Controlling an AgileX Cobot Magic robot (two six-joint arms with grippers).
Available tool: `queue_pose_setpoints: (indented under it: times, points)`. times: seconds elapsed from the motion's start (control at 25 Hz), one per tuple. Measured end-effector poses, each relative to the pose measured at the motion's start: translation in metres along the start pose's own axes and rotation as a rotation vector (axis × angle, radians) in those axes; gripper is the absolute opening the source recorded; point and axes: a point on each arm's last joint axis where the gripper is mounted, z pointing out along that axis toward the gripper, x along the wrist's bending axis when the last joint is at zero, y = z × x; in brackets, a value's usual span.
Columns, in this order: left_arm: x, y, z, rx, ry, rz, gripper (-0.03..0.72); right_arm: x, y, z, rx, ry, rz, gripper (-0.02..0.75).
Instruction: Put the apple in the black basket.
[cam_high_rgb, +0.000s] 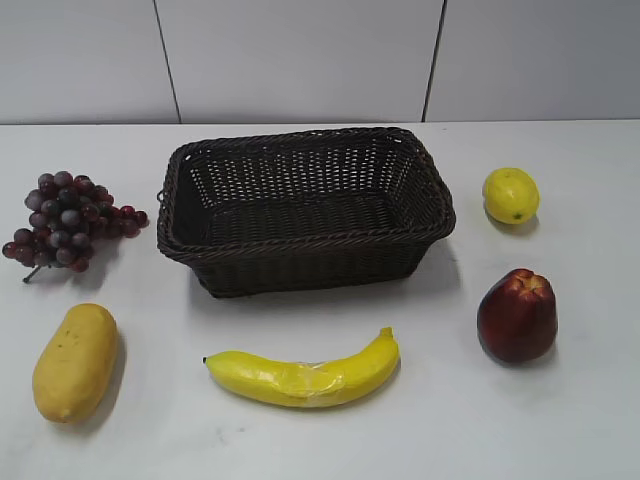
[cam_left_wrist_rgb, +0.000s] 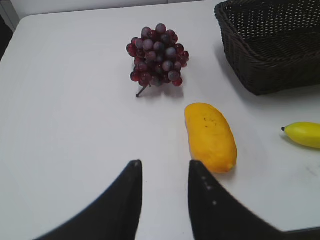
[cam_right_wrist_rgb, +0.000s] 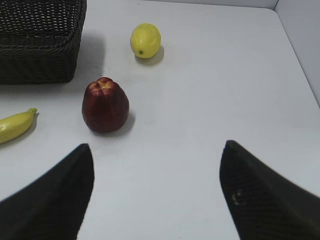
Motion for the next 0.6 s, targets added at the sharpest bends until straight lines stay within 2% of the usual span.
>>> queue_pose_setpoints:
  times: [0.6]
  points:
    - [0.0,0.0,0.0,0.0,0.0,0.0,0.237,0.0,0.0009,-0.0005,-0.008,-0.001,-0.002,0.592]
